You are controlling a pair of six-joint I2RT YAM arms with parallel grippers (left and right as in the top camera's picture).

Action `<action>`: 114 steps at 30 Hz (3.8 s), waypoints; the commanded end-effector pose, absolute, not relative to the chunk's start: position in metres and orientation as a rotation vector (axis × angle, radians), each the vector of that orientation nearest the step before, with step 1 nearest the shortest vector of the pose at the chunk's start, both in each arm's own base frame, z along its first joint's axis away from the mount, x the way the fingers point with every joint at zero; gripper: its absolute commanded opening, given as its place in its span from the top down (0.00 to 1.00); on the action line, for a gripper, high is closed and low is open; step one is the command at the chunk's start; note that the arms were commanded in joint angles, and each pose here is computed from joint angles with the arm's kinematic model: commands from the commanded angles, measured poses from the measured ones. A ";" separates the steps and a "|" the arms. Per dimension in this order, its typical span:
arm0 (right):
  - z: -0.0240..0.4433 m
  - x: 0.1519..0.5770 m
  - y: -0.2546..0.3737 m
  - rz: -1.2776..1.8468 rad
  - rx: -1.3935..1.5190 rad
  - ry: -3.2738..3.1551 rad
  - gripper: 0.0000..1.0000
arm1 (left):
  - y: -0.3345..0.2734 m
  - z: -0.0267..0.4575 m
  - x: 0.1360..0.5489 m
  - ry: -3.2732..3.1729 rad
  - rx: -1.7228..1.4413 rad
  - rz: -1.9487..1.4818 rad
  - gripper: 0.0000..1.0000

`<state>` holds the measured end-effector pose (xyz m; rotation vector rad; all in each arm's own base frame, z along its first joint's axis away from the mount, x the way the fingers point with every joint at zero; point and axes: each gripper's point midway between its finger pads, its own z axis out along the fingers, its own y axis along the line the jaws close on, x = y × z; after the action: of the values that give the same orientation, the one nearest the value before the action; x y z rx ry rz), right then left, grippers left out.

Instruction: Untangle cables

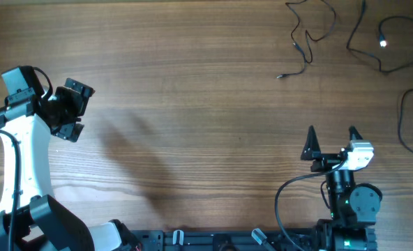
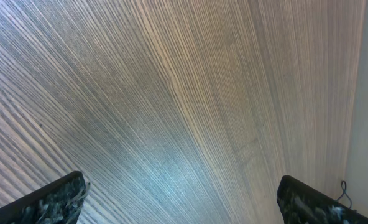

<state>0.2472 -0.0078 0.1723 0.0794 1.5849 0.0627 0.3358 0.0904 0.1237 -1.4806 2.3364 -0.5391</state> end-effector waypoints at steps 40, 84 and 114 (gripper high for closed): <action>0.176 0.246 -0.021 -0.026 0.070 1.565 0.00 | -0.023 0.306 0.238 2.011 -0.729 -0.576 0.00; 0.176 0.246 -0.021 -0.026 0.070 1.565 0.00 | -0.028 0.159 0.244 1.642 -0.127 -0.362 0.00; 0.176 0.246 -0.021 -0.026 0.070 1.565 0.00 | -0.032 0.159 0.243 1.632 0.121 -0.165 0.00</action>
<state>0.2463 -0.0218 0.1730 0.0839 1.5783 -0.0196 0.2439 -0.0270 0.1620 0.0344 1.6414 -0.2055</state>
